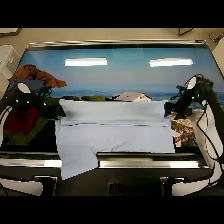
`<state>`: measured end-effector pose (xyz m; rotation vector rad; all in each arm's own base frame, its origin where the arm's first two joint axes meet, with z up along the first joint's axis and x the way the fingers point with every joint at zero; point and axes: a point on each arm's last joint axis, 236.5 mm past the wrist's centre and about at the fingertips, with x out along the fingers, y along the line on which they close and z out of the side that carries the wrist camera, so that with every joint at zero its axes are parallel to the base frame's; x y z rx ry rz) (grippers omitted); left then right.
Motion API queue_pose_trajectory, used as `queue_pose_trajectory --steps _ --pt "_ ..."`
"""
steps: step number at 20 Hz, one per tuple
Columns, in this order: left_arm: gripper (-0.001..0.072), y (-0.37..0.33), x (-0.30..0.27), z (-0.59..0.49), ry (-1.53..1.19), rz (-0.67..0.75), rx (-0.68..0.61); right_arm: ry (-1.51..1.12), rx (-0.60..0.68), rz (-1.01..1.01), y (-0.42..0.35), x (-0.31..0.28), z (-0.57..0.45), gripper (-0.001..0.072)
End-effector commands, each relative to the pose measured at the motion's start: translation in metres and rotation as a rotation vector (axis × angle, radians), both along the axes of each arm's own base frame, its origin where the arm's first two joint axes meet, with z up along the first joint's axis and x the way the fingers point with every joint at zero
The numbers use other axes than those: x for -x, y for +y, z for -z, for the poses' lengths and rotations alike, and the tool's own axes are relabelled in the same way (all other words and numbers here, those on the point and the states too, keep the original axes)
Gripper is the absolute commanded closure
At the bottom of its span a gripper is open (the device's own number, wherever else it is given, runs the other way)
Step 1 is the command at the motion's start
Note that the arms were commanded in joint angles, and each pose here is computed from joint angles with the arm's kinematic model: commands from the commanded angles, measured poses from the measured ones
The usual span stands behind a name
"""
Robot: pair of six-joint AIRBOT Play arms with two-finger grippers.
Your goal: Fold the clothes and pants, and hang the long-sleeved shirts on hangers.
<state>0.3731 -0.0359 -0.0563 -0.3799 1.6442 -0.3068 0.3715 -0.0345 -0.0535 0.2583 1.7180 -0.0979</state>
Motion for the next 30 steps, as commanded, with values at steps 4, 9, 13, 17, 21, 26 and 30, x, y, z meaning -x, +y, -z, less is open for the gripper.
queue_pose_trajectory --steps 4,9,13,17,21,26,30 --pt "0.0124 0.053 0.060 -0.041 0.056 -0.062 -0.035 0.077 0.022 0.130 -0.062 0.063 -0.062 0.0145" --pt "0.0129 0.011 0.171 0.020 0.147 -0.085 0.047 0.090 0.009 0.221 -0.060 0.121 -0.035 0.0147" --pt "0.0129 -0.009 0.207 0.033 0.196 -0.072 0.098 0.148 -0.059 0.208 -0.038 0.146 -0.016 0.0148" --pt "0.0129 -0.029 0.217 0.041 0.213 -0.050 0.126 0.134 -0.085 0.218 -0.031 0.143 -0.011 0.0151" --pt "0.0129 -0.039 0.217 0.054 0.210 -0.041 0.081 0.096 -0.102 0.228 -0.028 0.134 -0.010 0.0159" --pt "0.0416 -0.049 0.238 0.054 0.278 -0.003 0.090 0.078 -0.089 0.225 -0.031 0.130 -0.009 0.0158" --pt "0.0679 -0.048 0.237 0.055 0.270 -0.005 0.085 0.110 -0.094 0.230 -0.027 0.143 0.006 0.0154"
